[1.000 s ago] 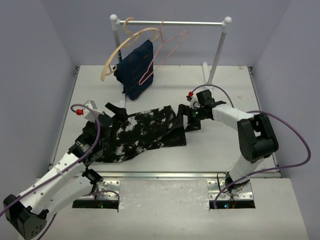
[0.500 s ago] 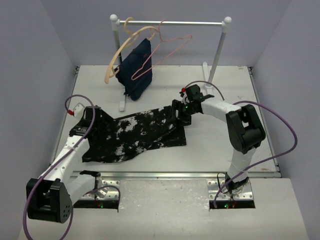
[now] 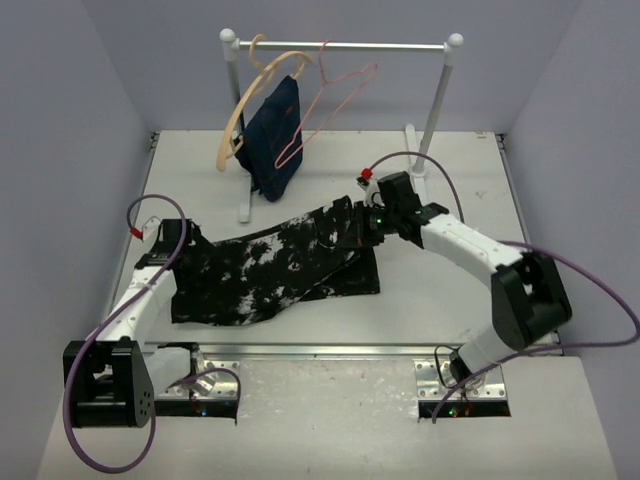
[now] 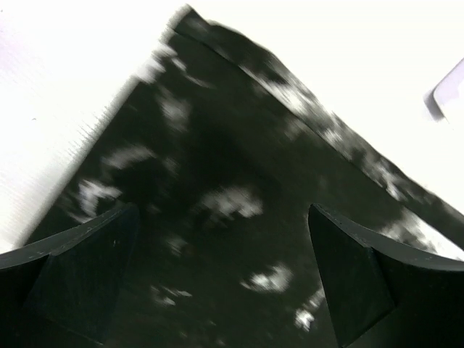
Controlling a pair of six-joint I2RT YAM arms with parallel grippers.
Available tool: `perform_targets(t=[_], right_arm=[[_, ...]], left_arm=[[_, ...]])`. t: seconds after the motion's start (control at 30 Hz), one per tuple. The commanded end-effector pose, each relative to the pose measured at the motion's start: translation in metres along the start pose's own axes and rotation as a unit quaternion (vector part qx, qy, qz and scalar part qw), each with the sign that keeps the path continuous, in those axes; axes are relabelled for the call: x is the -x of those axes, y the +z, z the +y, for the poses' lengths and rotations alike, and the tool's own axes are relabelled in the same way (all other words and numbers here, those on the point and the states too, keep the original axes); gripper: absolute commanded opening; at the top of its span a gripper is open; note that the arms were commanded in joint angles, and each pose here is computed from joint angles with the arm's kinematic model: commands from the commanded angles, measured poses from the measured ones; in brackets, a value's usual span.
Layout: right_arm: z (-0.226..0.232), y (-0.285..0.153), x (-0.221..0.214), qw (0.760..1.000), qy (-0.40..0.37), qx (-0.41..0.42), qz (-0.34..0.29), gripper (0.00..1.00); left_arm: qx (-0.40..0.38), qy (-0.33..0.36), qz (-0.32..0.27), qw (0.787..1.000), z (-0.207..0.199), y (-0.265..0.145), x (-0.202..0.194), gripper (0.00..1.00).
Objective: Place the trousers on the hanger
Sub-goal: Fold the trousers at the center of the board.
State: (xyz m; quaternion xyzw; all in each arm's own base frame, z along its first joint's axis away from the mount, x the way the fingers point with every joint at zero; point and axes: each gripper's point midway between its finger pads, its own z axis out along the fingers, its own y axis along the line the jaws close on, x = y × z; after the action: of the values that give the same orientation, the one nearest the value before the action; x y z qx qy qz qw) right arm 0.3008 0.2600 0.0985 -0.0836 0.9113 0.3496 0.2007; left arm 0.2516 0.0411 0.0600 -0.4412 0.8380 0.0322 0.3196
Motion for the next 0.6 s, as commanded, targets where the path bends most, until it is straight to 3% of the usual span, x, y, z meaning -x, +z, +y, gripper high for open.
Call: perform_targets(t=[0.0,0.23,0.43,0.5,0.57], right_arm=[[-0.012,-0.028,-0.002,0.995,-0.073,-0.035,-0.06,0.0],[-0.039,-0.034,-0.055,0.995,-0.051,-0.049,-0.063,0.0],[-0.088,-0.06,-0.09,0.982,-0.006,-0.17,-0.08,0.0],[-0.097,-0.061,-0.117,0.982,0.021,-0.174,-0.065,0.07],[-0.104,-0.059,-0.144,0.983,0.048,-0.171,-0.042,0.25]], left_arm=[[0.002,-0.005,-0.01,1.0,-0.003,0.003,0.009,1.0],[0.014,-0.001,0.016,1.0,-0.003,0.016,-0.003,1.0],[0.041,0.015,0.058,0.997,0.005,0.035,-0.025,1.0],[0.056,0.015,0.066,0.996,0.011,0.04,-0.031,1.0],[0.061,0.014,0.072,0.995,0.013,0.043,-0.035,1.0]])
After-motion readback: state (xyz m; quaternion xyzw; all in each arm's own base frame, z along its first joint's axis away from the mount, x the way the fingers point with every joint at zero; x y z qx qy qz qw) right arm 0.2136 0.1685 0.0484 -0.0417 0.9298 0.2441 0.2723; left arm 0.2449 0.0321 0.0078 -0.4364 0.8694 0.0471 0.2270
